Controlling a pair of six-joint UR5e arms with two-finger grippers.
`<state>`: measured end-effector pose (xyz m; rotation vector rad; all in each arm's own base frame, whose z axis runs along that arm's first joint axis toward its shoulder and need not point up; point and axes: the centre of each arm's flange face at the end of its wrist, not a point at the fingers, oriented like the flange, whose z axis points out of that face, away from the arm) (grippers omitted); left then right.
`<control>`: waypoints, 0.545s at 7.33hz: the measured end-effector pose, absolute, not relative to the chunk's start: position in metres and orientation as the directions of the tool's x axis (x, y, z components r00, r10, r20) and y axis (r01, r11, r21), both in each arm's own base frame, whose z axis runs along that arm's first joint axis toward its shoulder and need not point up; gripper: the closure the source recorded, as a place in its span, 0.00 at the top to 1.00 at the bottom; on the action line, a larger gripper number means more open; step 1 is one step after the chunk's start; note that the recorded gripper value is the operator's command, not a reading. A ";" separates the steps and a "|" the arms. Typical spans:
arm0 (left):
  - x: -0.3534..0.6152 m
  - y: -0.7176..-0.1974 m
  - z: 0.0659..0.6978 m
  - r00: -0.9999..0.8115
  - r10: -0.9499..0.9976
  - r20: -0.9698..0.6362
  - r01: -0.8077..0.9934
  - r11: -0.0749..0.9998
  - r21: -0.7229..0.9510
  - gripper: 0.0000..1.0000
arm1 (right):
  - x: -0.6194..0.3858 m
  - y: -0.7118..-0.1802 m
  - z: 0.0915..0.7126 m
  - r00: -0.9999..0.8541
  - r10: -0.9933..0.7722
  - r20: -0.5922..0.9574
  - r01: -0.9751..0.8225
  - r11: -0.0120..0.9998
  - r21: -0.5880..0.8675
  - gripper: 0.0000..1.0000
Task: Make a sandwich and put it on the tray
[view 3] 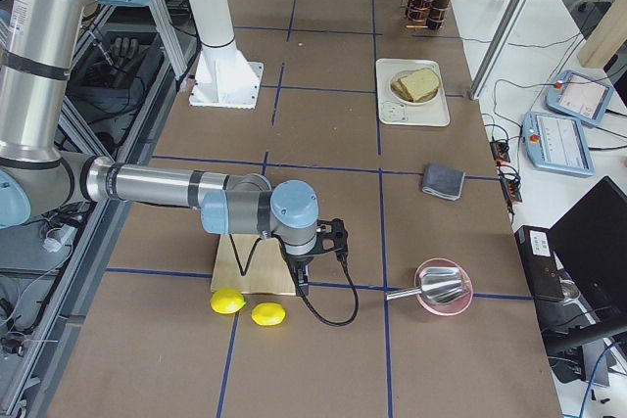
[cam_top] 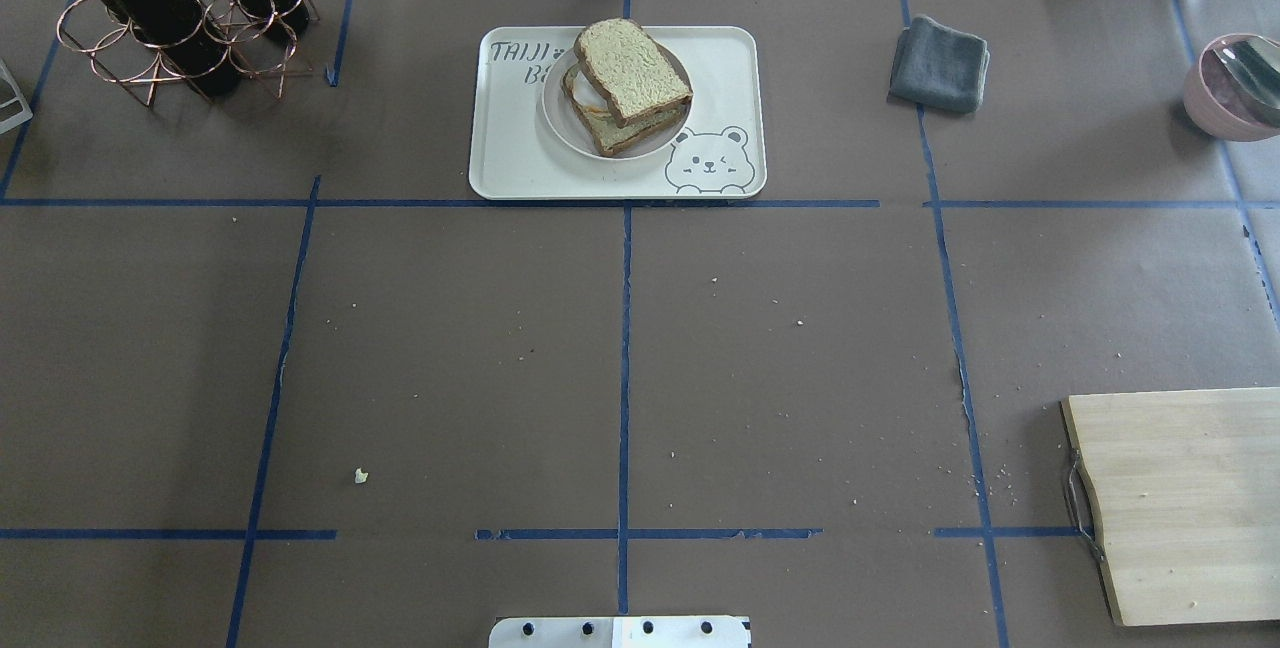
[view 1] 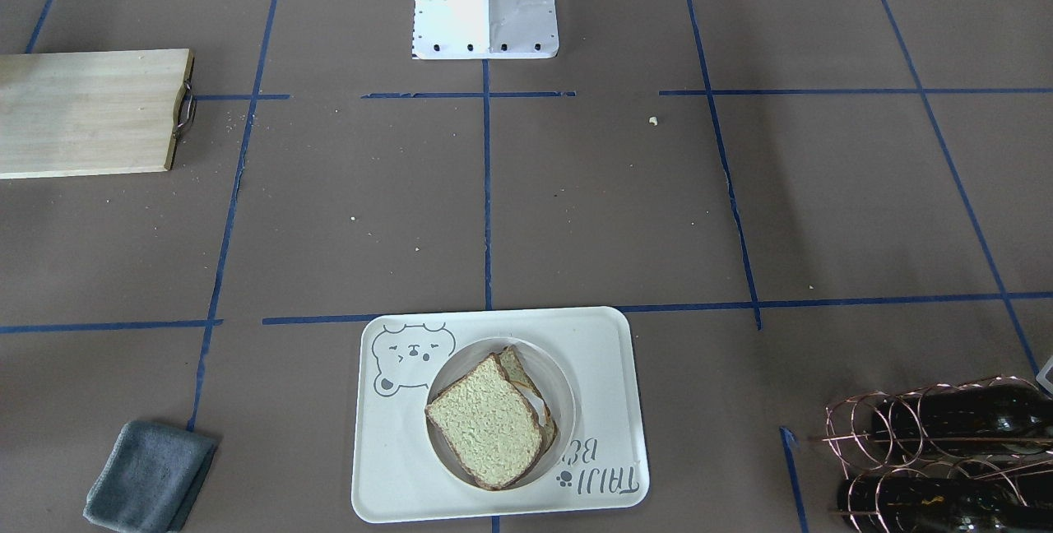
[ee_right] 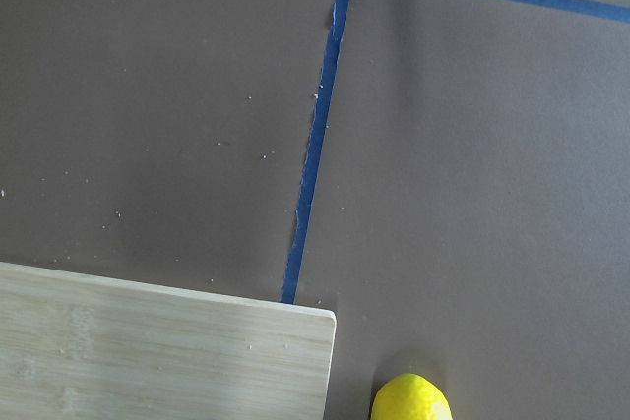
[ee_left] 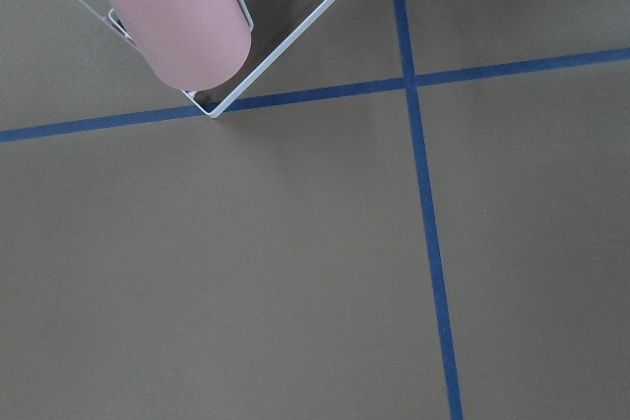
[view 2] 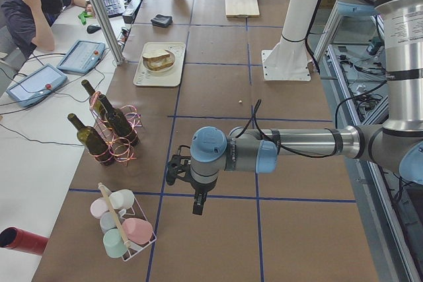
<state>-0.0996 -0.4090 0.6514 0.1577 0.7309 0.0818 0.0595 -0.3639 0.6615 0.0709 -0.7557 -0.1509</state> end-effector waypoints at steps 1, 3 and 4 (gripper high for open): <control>-0.099 -0.409 0.650 0.739 0.132 -0.660 -0.020 0.984 0.174 1.00 | 0.059 -0.363 0.662 0.718 -0.161 0.678 0.111 0.987 0.118 1.00; -0.099 -0.406 0.651 0.737 0.131 -0.663 -0.020 0.985 0.172 1.00 | 0.059 -0.363 0.662 0.718 -0.160 0.678 0.111 0.987 0.116 1.00; -0.099 -0.405 0.652 0.737 0.131 -0.664 -0.020 0.985 0.172 1.00 | 0.059 -0.363 0.662 0.718 -0.160 0.678 0.111 0.987 0.116 1.00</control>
